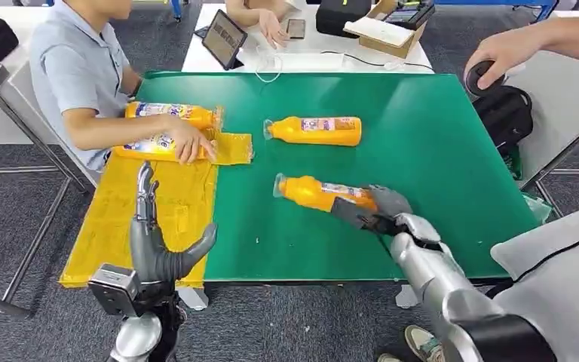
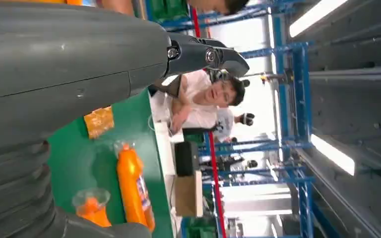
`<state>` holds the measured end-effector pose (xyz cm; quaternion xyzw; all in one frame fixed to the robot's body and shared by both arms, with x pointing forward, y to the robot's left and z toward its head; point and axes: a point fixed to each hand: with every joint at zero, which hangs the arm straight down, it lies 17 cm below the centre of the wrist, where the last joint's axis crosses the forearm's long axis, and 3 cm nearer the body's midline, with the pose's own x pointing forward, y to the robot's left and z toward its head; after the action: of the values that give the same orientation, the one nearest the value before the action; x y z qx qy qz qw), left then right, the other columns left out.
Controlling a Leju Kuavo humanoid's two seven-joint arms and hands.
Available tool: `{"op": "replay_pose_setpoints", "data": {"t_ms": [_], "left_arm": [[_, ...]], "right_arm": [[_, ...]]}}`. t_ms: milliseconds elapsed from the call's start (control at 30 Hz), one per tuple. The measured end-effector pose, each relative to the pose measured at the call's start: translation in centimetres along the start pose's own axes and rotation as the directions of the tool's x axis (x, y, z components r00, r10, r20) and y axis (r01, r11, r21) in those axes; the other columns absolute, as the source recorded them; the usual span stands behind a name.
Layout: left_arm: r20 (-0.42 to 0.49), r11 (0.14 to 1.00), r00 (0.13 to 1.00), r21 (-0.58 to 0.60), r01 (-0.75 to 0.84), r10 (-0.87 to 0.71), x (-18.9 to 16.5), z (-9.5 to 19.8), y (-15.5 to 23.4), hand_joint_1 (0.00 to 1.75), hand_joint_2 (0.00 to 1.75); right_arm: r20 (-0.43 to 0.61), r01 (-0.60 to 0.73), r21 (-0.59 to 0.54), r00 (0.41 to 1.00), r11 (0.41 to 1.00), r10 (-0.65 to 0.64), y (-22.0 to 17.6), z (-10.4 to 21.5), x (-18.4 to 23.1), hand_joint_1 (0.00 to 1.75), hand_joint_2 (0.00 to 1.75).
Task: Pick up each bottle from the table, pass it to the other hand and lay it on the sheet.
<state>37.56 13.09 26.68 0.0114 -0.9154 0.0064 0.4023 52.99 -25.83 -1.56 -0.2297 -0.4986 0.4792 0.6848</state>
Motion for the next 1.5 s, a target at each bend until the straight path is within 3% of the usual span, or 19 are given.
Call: {"op": "replay_pose_setpoints", "data": {"t_ms": [200, 367, 433, 533, 667, 767, 967, 1033, 1267, 1500], "left_arm": [[-0.007, 0.999, 1.000, -0.030, -0.030, 0.029, -0.1, 0.2, -1.0, 0.00, 1.75], [-0.039, 0.997, 0.997, -0.033, -0.064, 0.062, -0.5, 0.4, -1.2, 0.00, 1.75], [-0.113, 0.993, 0.987, -0.009, -0.119, 0.117, -1.6, 0.8, -1.1, 0.00, 1.75], [-0.284, 0.974, 0.932, 0.060, -0.218, 0.227, -4.5, 2.2, -1.2, 0.00, 1.75], [-0.467, 0.935, 0.809, 0.172, -0.311, 0.356, -8.4, 5.7, -1.6, 0.00, 1.75], [-0.513, 0.922, 0.766, 0.209, -0.325, 0.387, -9.7, 7.4, -1.8, 0.00, 1.75], [-0.521, 0.907, 0.748, 0.154, -0.391, 0.411, -9.3, 8.4, -3.5, 0.00, 1.75], [-0.500, 0.885, 0.751, 0.071, -0.461, 0.431, -7.7, 8.7, -5.4, 0.00, 1.75], [-0.493, 0.833, 0.731, -0.024, -0.553, 0.471, -5.7, 9.2, -7.8, 0.00, 1.75], [-0.496, 0.823, 0.719, -0.016, -0.568, 0.486, -6.0, 9.3, -6.8, 0.00, 1.75]], "right_arm": [[0.152, 0.077, 0.013, 0.985, 0.997, -0.079, 0.3, 0.5, 2.0, 1.75, 1.75], [0.362, 0.270, -0.062, 0.903, 0.961, -0.230, 0.4, 2.1, 5.5, 1.75, 1.75], [0.421, 0.340, -0.128, 0.869, 0.932, -0.259, 0.3, 2.9, 6.8, 1.75, 1.75], [0.471, 0.494, -0.222, 0.809, 0.841, -0.351, 0.0, 4.5, 7.8, 1.75, 1.75], [0.511, 0.650, -0.372, 0.740, 0.663, -0.438, -1.8, 7.3, 8.6, 1.75, 1.75], [0.557, 0.688, -0.439, 0.713, 0.578, -0.425, -3.4, 9.5, 9.7, 1.75, 1.75], [0.649, 0.749, -0.428, 0.644, 0.506, -0.405, -4.7, 12.0, 12.8, 1.75, 1.75], [0.671, 0.758, -0.382, 0.621, 0.528, -0.406, -4.3, 12.1, 14.7, 1.75, 1.75], [0.723, 0.659, -0.131, 0.575, 0.740, -0.384, 3.3, 12.6, 25.9, 1.75, 1.75], [0.738, 0.559, -0.003, 0.560, 0.829, -0.375, 8.5, 13.6, 30.8, 1.75, 1.75]]}}
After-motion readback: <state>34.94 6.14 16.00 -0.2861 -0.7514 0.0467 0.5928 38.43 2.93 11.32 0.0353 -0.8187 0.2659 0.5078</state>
